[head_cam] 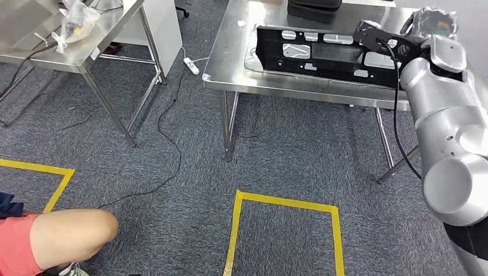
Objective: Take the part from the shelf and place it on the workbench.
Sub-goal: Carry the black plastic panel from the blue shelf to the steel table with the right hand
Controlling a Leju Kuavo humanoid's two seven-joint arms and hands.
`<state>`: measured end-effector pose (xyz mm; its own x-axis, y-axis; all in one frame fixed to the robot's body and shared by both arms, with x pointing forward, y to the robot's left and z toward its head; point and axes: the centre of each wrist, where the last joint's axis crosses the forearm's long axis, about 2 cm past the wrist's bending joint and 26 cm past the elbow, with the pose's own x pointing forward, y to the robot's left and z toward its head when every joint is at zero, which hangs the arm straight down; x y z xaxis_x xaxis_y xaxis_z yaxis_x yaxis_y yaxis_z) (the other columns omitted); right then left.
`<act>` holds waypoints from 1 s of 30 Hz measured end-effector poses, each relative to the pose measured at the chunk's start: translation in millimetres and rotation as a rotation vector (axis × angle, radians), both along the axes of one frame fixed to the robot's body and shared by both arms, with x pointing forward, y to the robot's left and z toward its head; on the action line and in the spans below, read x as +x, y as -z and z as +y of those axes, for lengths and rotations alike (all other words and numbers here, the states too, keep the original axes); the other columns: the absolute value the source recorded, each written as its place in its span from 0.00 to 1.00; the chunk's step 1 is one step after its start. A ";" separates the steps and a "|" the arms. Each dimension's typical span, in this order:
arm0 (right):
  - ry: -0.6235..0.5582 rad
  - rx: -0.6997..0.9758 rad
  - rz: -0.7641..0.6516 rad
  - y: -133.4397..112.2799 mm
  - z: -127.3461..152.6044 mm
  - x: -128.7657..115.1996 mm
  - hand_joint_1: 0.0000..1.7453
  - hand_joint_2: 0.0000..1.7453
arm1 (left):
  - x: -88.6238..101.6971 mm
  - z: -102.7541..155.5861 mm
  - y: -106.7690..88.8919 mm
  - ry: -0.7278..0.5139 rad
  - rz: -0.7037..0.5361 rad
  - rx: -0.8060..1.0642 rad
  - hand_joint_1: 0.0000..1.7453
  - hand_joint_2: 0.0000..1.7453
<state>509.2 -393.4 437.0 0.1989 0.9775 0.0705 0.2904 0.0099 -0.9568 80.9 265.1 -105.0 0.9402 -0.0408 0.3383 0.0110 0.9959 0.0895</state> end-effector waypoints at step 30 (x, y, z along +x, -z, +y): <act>0.029 0.004 -0.015 1.3 -5.1 -1.2 1.00 1.00 | -1.4 2.4 0.4 0.008 -0.002 -0.008 0.00 1.00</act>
